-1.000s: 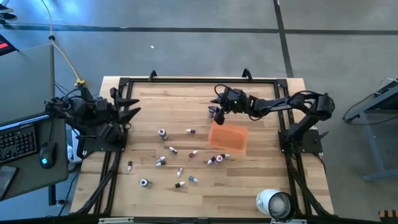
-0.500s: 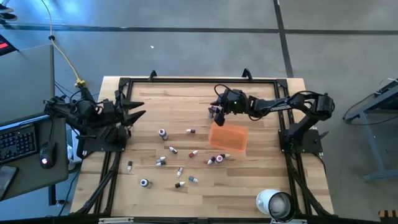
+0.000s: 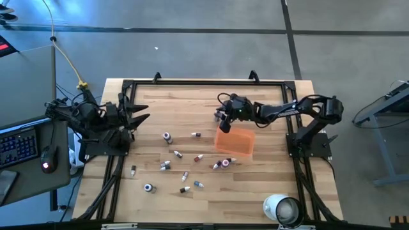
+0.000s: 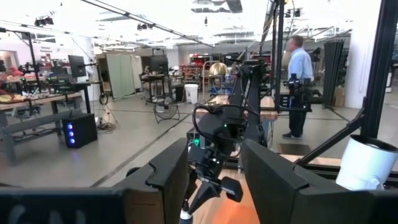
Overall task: Pick & Place food coloring
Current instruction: Put the big black food coloring bottle into the orange bin
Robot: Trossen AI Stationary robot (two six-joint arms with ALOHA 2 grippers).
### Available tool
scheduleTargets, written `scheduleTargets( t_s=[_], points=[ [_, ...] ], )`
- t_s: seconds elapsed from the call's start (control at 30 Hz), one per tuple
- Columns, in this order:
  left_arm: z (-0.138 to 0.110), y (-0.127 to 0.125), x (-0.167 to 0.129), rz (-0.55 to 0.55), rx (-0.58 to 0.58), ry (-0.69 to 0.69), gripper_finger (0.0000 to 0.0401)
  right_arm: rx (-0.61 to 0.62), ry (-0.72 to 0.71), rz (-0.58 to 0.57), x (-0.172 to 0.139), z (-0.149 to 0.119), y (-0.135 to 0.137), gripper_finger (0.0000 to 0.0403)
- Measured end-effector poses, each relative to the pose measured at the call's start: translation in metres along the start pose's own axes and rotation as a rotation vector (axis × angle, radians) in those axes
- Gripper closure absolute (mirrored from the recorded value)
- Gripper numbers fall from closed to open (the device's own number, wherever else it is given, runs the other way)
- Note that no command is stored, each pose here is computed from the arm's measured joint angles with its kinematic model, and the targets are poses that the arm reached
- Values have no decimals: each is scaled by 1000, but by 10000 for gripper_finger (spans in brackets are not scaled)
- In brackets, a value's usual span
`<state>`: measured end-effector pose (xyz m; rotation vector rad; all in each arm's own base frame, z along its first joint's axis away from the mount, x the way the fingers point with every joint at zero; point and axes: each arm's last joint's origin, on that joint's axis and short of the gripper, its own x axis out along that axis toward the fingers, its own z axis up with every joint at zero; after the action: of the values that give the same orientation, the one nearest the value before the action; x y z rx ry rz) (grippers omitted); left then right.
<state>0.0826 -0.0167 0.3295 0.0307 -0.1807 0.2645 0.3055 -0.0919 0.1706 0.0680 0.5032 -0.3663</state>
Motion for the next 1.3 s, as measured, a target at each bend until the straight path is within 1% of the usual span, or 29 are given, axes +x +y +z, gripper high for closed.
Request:
scheduleTargets(
  t_s=[0.07, 0.27, 0.47, 0.67, 0.87, 1.0, 1.13, 1.3],
  points=[
    [-1, 0, 0, -1, 4, 5, 252, -1, 8, -20, 0, -1, -1, 302],
    [-2, 0, 0, -3, 9, 13, 252, 5, 21, -19, 0, -1, -2, 365],
    [-2, 0, 0, -4, 9, 13, 252, 8, 19, -19, 0, -1, -2, 366],
    [-2, 0, 0, -4, 10, 14, 252, 11, -38, -22, -3, 5, -1, 366],
    [-3, -1, 0, -6, 19, 25, 252, -20, -144, 1, -28, 28, 6, 366],
    [-5, -1, 0, -9, 31, 41, 252, -33, -221, 83, -55, 45, 20, 366],
    [-5, -1, 0, -9, 30, 42, 252, -69, -219, 194, -84, 50, 41, 366],
    [-5, -1, 0, -8, 30, 41, 252, -92, -193, 224, -112, 49, 61, 366]
  ],
)
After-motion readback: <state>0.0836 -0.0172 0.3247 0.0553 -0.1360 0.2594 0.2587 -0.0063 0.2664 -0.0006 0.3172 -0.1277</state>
